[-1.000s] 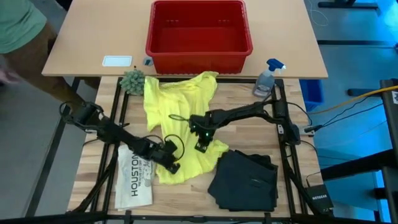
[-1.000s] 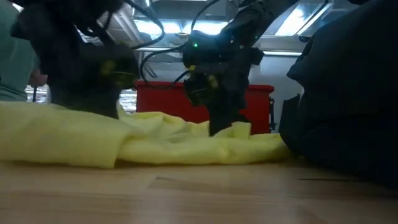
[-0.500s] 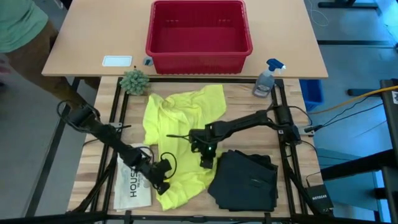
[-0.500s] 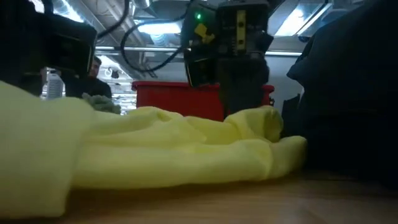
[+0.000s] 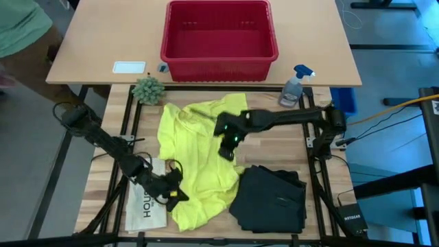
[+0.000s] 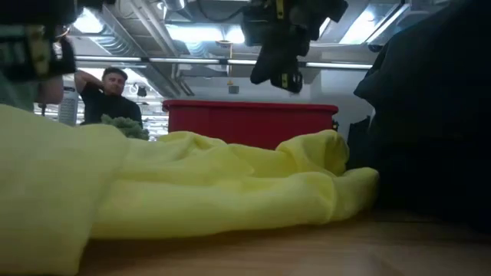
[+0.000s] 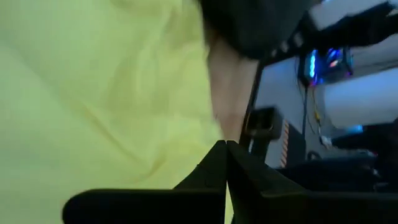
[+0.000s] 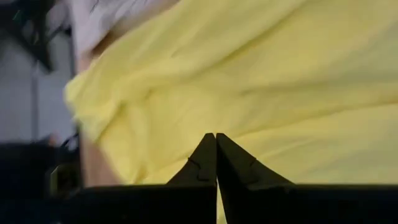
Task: Fold laundry
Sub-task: Fold the yellow shirt
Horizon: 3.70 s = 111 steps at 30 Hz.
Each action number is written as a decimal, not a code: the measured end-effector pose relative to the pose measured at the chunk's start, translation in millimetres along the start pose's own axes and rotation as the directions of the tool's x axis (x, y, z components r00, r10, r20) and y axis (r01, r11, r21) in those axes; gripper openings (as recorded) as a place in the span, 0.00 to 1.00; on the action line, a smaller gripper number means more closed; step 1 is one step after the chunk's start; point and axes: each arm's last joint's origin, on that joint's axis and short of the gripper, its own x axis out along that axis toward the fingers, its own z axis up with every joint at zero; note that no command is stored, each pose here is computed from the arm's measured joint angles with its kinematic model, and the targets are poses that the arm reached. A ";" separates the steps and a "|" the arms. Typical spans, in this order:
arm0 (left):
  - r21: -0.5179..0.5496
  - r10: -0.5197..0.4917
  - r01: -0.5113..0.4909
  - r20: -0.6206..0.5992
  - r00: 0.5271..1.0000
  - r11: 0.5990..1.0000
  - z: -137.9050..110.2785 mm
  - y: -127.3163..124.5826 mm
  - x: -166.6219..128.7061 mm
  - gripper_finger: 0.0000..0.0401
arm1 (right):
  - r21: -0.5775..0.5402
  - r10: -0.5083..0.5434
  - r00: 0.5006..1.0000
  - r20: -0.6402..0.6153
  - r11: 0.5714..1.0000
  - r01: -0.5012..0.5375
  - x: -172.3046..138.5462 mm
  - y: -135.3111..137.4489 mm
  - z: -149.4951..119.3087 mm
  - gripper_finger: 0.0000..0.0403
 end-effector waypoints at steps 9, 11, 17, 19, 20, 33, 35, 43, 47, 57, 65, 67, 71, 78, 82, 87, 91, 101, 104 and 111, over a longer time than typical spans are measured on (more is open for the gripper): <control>0.101 0.270 -0.307 0.276 0.922 0.946 34.8 22.1 -58.3 0.00 | 0.183 -0.239 0.958 0.162 0.961 0.208 -52.6 -81.8 25.3 0.00; 0.077 0.343 -0.387 0.329 0.880 0.919 43.8 31.3 -68.5 0.00 | 0.251 -0.270 0.949 0.162 0.942 0.225 -60.8 -104.1 27.2 0.00; 0.018 0.432 -0.481 0.415 0.801 0.876 69.0 47.5 -86.4 0.00 | 0.458 -0.259 0.959 0.117 0.871 0.179 -70.3 -162.2 24.1 0.00; 0.016 0.442 -0.496 0.432 0.786 0.868 75.2 50.4 -89.8 0.00 | 0.480 -0.261 0.959 0.108 0.859 0.179 -71.2 -172.2 23.5 0.00; 0.017 0.448 -0.505 0.439 0.779 0.863 77.8 51.8 -91.3 0.00 | 0.485 -0.264 0.959 0.102 0.855 0.184 -71.7 -175.6 24.6 0.00; -0.135 0.776 -0.785 0.323 0.542 0.604 119.8 114.8 -103.3 0.00 | 0.280 -0.208 0.978 -0.002 0.939 0.200 -52.6 -180.1 69.1 0.00; -0.226 0.813 -0.785 0.256 0.523 0.576 126.7 128.4 -108.0 0.00 | 0.258 -0.198 0.980 0.020 0.948 0.186 -55.8 -178.9 73.7 0.00; -0.299 0.727 -0.665 0.224 0.649 0.685 154.2 148.1 -117.5 0.16 | 0.191 -0.185 0.975 0.120 0.968 0.160 -79.4 -169.8 93.1 0.00; -0.295 0.745 -0.685 0.211 0.633 0.666 157.2 155.5 -120.6 0.29 | 0.189 -0.187 0.973 0.134 0.969 0.161 -86.3 -170.3 95.9 0.00; -0.322 0.719 -0.675 0.028 0.694 0.664 133.6 179.0 -114.1 0.43 | 0.163 -0.195 0.979 0.059 0.969 0.184 -87.0 -171.9 87.9 0.00; -0.381 0.707 -0.651 0.009 0.707 0.656 123.7 188.8 -107.7 0.44 | 0.157 -0.213 0.975 0.067 0.967 0.201 -87.2 -172.4 88.8 0.00; -0.384 0.702 -0.638 0.039 0.711 0.667 126.6 188.2 -107.2 0.44 | 0.154 -0.214 0.974 0.073 0.967 0.201 -87.2 -172.5 89.5 0.00; -0.399 0.715 -0.646 0.035 0.698 0.651 131.3 195.3 -101.7 0.44 | 0.153 -0.218 0.973 0.076 0.967 0.204 -87.3 -172.6 89.8 0.00; -0.393 0.735 -0.691 -0.054 0.676 0.607 135.2 216.4 -81.1 0.44 | 0.154 -0.230 0.970 0.074 0.964 0.217 -87.2 -173.1 89.6 0.00; -0.400 0.723 -0.698 -0.116 0.681 0.594 134.0 224.6 -73.4 0.41 | 0.151 -0.230 0.970 0.074 0.964 0.217 -87.1 -172.9 89.6 0.00; -0.407 0.712 -0.683 -0.104 0.694 0.606 135.6 221.1 -75.0 0.17 | 0.126 -0.230 0.970 0.074 0.967 0.220 -87.0 -172.8 89.7 0.00; -0.394 0.693 -0.648 -0.037 0.720 0.652 145.0 209.1 -83.1 0.02 | 0.118 -0.230 0.970 0.075 0.968 0.221 -87.1 -172.9 89.7 0.00; -0.384 0.728 -0.654 0.076 0.681 0.652 152.6 165.5 -133.4 0.00 | 0.108 -0.230 0.971 0.063 0.969 0.222 -87.2 -173.1 88.5 0.00; -0.401 0.758 -0.674 0.089 0.646 0.621 145.5 153.7 -153.7 0.00 | 0.107 -0.230 0.971 0.064 0.969 0.222 -87.2 -173.1 88.6 0.00; -0.449 0.814 -0.717 0.042 0.580 0.534 117.5 143.6 -185.0 0.00 | 0.107 -0.230 0.971 0.064 0.969 0.222 -87.2 -173.1 88.6 0.00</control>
